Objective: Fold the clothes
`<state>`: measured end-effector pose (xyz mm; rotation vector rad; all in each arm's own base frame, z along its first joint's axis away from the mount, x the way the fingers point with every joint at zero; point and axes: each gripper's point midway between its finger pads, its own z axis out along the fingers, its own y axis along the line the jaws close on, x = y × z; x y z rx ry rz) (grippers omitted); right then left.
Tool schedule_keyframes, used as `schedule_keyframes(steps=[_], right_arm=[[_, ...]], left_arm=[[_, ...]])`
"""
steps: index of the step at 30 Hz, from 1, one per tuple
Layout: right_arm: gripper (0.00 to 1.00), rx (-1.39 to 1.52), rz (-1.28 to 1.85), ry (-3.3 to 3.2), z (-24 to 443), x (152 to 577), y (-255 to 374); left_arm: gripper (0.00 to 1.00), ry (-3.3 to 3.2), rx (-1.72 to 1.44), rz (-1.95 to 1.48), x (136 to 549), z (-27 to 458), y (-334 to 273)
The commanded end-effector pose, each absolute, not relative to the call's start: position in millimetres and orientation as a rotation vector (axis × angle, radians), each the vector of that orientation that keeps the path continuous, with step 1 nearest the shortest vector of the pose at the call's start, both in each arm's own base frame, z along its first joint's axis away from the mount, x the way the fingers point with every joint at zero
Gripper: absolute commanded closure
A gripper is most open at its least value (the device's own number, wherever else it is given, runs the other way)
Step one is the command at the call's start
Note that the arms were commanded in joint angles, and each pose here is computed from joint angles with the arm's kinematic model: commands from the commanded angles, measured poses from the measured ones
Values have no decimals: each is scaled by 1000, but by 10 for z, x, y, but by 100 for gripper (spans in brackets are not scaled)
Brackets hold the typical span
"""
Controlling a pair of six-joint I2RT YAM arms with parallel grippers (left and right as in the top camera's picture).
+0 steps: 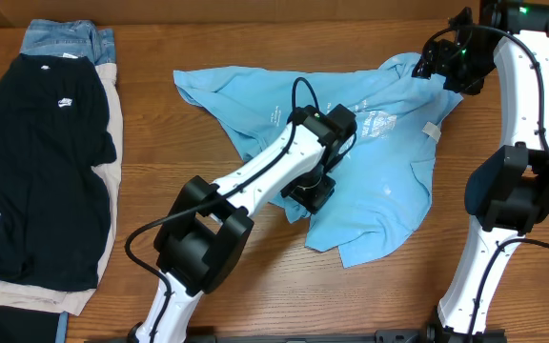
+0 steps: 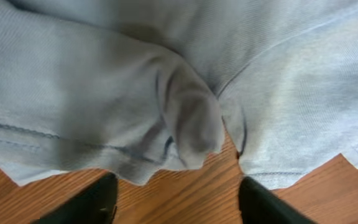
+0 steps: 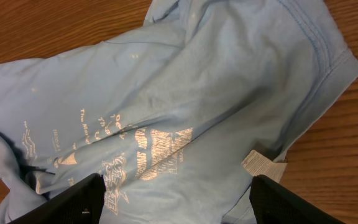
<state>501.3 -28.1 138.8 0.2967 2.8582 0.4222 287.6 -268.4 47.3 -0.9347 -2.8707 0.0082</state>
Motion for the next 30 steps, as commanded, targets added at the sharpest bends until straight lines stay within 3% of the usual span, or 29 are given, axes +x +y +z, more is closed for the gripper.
schedule_keyframes(steps=[1,5,13,24,30], right_arm=[[21,282,398,2833,1479,5039,-335],[21,284,400,2839,1475,5024,-332],[20,288,357,2855,1456,4996,-380],[20,285,353,2863,1450,4978,-383],[19,285,352,2860,1451,4984,-384]], left_arm=[[30,-2888,-892,93,2885,581,-2712],[28,-2918,-870,111,2890,651,-2749],[37,-2912,-703,78,2757,451,-2676],[33,-3090,-393,89,2788,545,-2588],[37,-3137,-265,324,2777,477,-2736]])
